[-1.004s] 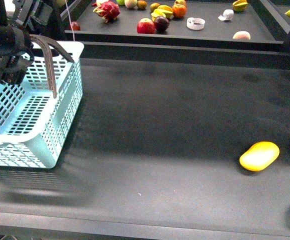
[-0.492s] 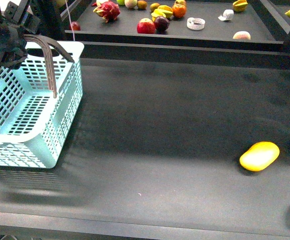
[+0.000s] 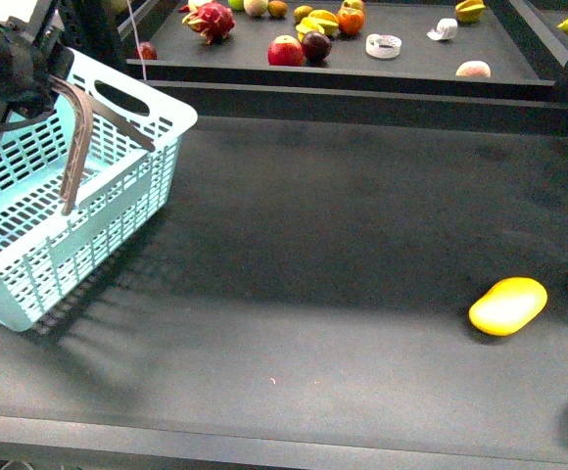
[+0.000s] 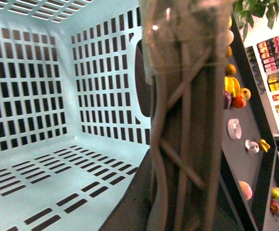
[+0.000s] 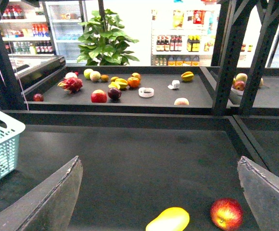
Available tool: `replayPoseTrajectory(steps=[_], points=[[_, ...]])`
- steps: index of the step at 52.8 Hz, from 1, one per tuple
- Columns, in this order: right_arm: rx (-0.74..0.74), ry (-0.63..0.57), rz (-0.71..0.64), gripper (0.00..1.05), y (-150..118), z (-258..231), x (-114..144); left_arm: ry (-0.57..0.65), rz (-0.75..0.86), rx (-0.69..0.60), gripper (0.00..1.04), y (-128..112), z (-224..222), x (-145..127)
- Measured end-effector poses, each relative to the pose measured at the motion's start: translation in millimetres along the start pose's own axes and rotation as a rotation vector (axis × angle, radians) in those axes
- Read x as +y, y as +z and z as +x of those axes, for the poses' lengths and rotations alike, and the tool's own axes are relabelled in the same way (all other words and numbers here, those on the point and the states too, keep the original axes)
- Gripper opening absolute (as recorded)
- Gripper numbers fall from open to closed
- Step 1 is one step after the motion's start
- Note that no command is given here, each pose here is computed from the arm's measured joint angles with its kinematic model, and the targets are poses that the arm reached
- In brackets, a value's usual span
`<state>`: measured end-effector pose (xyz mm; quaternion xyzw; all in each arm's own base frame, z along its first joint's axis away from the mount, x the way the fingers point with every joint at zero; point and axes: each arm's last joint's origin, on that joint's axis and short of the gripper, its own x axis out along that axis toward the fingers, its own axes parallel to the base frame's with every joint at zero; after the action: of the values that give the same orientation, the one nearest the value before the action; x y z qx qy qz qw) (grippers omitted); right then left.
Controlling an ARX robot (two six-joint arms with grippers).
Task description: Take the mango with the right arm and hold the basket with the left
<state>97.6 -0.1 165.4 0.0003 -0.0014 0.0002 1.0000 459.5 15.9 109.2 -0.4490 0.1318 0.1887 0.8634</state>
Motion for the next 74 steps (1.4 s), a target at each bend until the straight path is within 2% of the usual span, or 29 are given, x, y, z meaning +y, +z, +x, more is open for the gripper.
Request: replayPoseTrajectory(steps=[7,13,23,26,41,60,74], points=[[0.0,0.0,0.0,0.96,0,0,0,-0.095,0.038,-0.02,0.06,9,-43,-23],[0.0,0.0,0.0,0.96,0,0,0,-0.226,0.115,-0.019,0.06,14,-87,-44],[0.0,0.0,0.0,0.96,0,0,0,-0.362,0.283,0.032,0.06,-6,-142,-54],[0.0,0.0,0.0,0.96,0,0,0,-0.426,0.378,0.07,0.06,-20,-157,-52],[0.0,0.0,0.0,0.96,0,0,0,-0.524,0.678,0.125,0.05,-66,-202,-25],[0.0,0.0,0.0,0.96,0,0,0,-0.587,0.762,0.115,0.05,-73,-219,0],[0.0,0.0,0.0,0.96,0,0,0,-0.649,0.797,0.149,0.05,-77,-226,6]])
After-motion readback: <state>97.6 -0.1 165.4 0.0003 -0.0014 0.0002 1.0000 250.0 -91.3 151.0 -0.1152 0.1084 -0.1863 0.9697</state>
